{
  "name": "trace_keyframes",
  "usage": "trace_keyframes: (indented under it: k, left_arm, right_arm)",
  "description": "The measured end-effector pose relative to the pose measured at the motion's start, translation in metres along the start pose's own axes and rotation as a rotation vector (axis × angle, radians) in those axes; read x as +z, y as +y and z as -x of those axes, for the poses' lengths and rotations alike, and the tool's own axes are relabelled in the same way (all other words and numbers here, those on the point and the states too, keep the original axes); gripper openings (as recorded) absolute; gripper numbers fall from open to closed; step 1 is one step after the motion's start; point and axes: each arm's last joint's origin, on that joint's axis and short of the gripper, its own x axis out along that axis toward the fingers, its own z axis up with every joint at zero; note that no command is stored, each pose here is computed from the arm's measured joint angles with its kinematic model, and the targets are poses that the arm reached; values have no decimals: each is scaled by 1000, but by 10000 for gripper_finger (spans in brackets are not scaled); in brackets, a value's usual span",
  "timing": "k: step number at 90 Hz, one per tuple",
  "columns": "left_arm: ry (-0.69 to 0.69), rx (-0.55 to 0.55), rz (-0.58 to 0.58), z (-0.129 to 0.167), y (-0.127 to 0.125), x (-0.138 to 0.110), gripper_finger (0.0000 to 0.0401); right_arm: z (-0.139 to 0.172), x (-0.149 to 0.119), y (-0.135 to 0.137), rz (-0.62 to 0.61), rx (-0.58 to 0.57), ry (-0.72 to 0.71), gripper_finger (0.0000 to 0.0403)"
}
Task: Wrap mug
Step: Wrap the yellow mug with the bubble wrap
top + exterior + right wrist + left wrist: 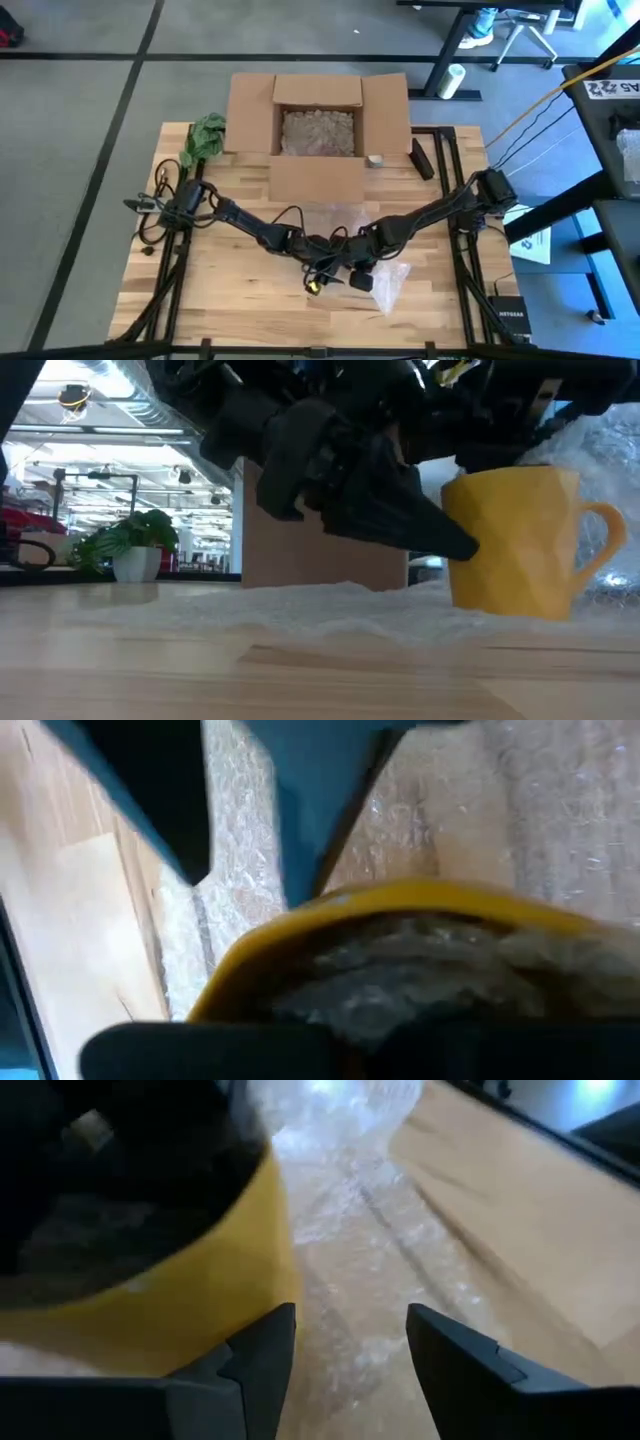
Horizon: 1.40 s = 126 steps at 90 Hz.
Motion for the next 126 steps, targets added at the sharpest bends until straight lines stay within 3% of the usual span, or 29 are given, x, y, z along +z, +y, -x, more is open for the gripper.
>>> trace_keyframes:
  k: [75, 105, 126]
  left_arm:
    - [12, -6, -9, 0, -5, 0, 177]
    - [12, -9, -7, 0, -5, 0, 177]
    - [11, -3, -2, 0, -4, 0, 177]
  right_arm:
    - [21, 6, 8, 51, -26, -10, 1]
    - [24, 6, 9, 63, 2, -2, 33]
    - [42, 6, 12, 70, 10, -46, 34]
